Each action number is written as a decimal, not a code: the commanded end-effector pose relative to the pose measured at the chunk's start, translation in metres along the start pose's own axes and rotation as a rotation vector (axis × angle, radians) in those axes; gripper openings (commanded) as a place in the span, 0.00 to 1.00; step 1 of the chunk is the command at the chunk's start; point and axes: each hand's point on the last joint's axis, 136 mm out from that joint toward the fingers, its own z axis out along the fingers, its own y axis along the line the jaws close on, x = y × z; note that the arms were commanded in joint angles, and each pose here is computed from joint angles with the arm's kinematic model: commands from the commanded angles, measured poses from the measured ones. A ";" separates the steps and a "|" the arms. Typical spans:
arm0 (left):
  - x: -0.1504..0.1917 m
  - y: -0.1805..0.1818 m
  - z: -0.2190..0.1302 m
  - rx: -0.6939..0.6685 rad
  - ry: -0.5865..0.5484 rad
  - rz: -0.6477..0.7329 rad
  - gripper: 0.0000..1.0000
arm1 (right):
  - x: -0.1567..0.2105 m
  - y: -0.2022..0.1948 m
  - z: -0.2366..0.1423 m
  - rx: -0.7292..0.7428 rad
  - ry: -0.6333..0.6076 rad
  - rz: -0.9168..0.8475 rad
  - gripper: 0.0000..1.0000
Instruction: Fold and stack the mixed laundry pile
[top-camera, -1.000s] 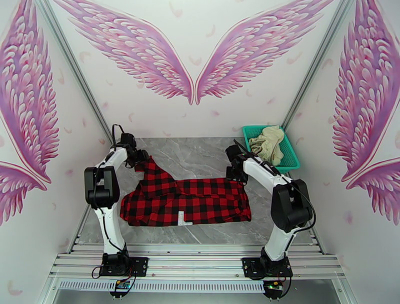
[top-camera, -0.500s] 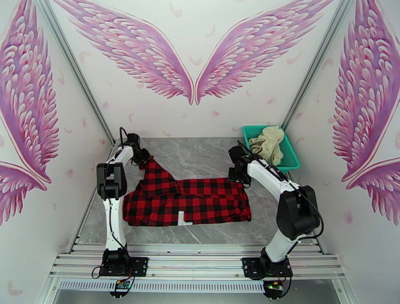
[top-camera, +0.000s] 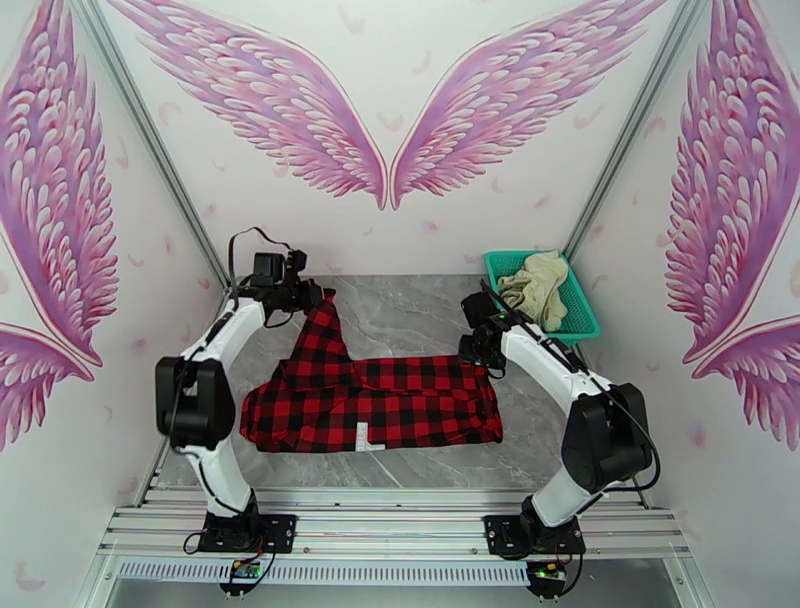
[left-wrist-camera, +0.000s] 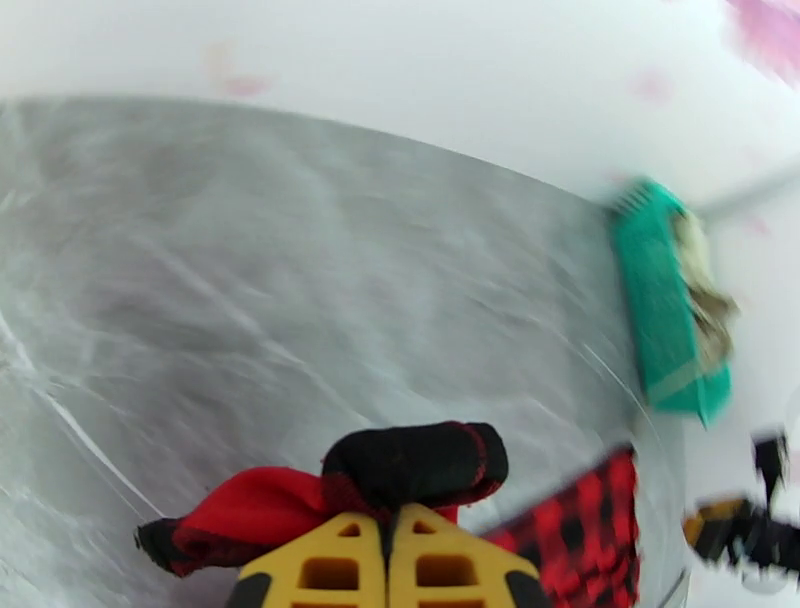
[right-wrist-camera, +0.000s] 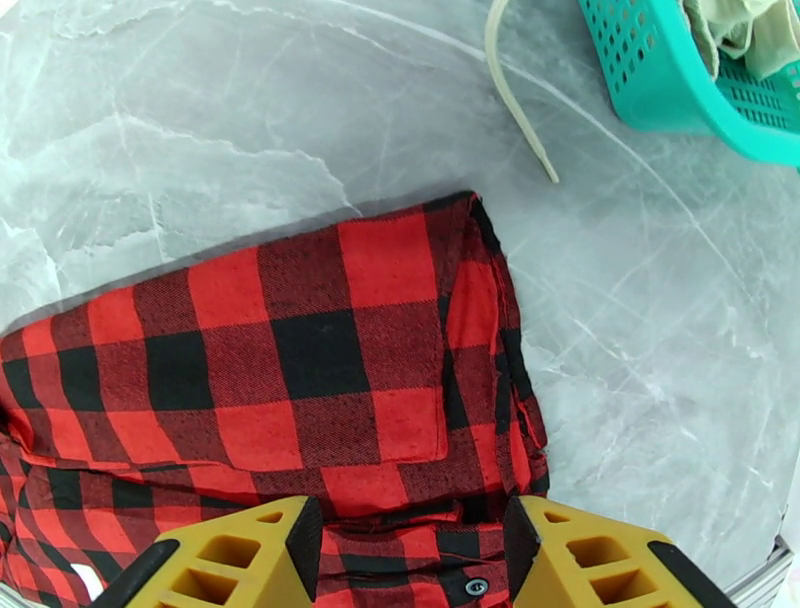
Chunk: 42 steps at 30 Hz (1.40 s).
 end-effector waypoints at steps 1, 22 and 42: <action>0.062 -0.054 -0.022 0.126 0.098 0.235 0.01 | 0.004 0.000 0.001 -0.020 -0.012 0.038 0.55; 0.176 0.023 -0.080 -0.188 0.180 -0.214 0.61 | 0.061 0.164 -0.025 -0.322 0.034 -0.252 0.56; 0.205 0.095 -0.053 -0.301 0.324 -0.408 0.56 | 0.130 0.240 0.011 -0.058 0.134 -0.576 0.21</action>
